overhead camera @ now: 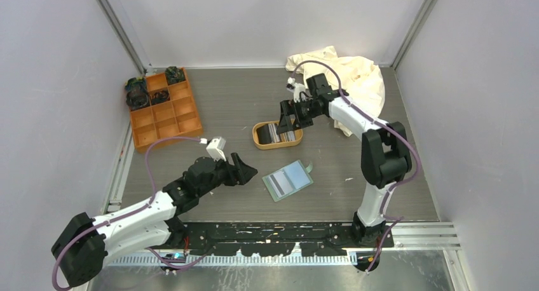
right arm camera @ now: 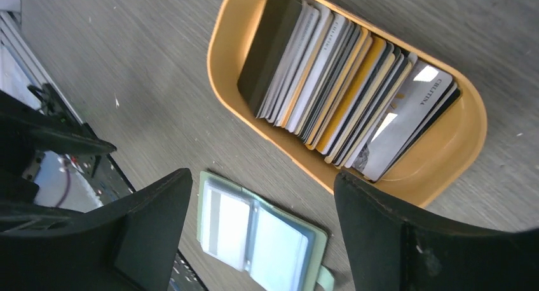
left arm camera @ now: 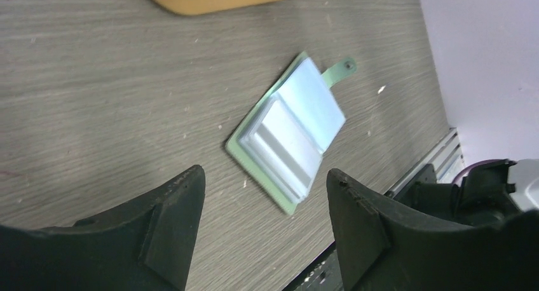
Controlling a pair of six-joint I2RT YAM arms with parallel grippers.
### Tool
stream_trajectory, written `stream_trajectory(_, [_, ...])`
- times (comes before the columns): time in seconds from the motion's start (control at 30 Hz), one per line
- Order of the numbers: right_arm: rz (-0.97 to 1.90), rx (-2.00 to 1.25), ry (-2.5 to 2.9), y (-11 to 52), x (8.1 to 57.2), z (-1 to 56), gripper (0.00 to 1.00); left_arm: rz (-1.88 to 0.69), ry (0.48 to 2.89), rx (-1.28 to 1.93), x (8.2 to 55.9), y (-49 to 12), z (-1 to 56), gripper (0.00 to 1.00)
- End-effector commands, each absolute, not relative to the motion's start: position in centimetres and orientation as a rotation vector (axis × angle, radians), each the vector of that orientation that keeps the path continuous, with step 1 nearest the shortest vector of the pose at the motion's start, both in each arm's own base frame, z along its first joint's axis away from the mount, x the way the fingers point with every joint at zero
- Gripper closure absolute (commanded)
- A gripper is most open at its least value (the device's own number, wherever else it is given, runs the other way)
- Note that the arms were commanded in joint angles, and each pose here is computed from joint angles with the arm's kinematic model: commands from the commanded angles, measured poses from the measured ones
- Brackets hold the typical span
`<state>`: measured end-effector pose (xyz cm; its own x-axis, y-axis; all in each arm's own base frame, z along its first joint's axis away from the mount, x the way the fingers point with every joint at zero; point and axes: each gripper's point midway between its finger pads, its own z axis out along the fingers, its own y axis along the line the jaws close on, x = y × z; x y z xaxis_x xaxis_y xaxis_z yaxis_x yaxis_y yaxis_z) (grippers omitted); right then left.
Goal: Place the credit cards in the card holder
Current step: Pick up the credit card from the storage box.
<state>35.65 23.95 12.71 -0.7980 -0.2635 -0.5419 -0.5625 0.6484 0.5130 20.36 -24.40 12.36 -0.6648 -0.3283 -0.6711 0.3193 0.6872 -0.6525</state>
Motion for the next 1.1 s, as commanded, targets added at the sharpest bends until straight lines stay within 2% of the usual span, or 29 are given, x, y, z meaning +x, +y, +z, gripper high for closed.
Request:
stream_trajectory(0.0, [1.032,-0.488,2.460,25.0,37.4,12.7,0.15,-1.006,2.043,-0.042,20.7,-24.1,11.9,0.30])
stream_trajectory(0.17, [1.010,-0.401,2.561,25.0,39.4,9.9,0.29,-1.018,2.064,-0.056,20.4,-24.1,11.3,0.30])
stream_trajectory(0.27, [0.981,-0.373,2.613,24.9,40.0,8.3,0.34,-1.026,2.068,-0.069,20.2,-24.1,11.1,0.30])
stream_trajectory(0.4, [0.910,-0.357,2.644,24.3,40.6,7.0,0.36,-1.028,2.072,-0.084,20.1,-23.9,10.7,0.30])
stream_trajectory(0.63, [0.845,-0.360,2.638,23.6,40.9,7.3,0.32,-1.025,2.072,-0.099,20.0,-23.6,10.5,0.30])
stream_trajectory(1.07, [1.170,-0.291,2.656,26.5,39.1,6.6,0.37,-1.051,2.082,-0.117,19.8,-23.8,10.4,0.31])
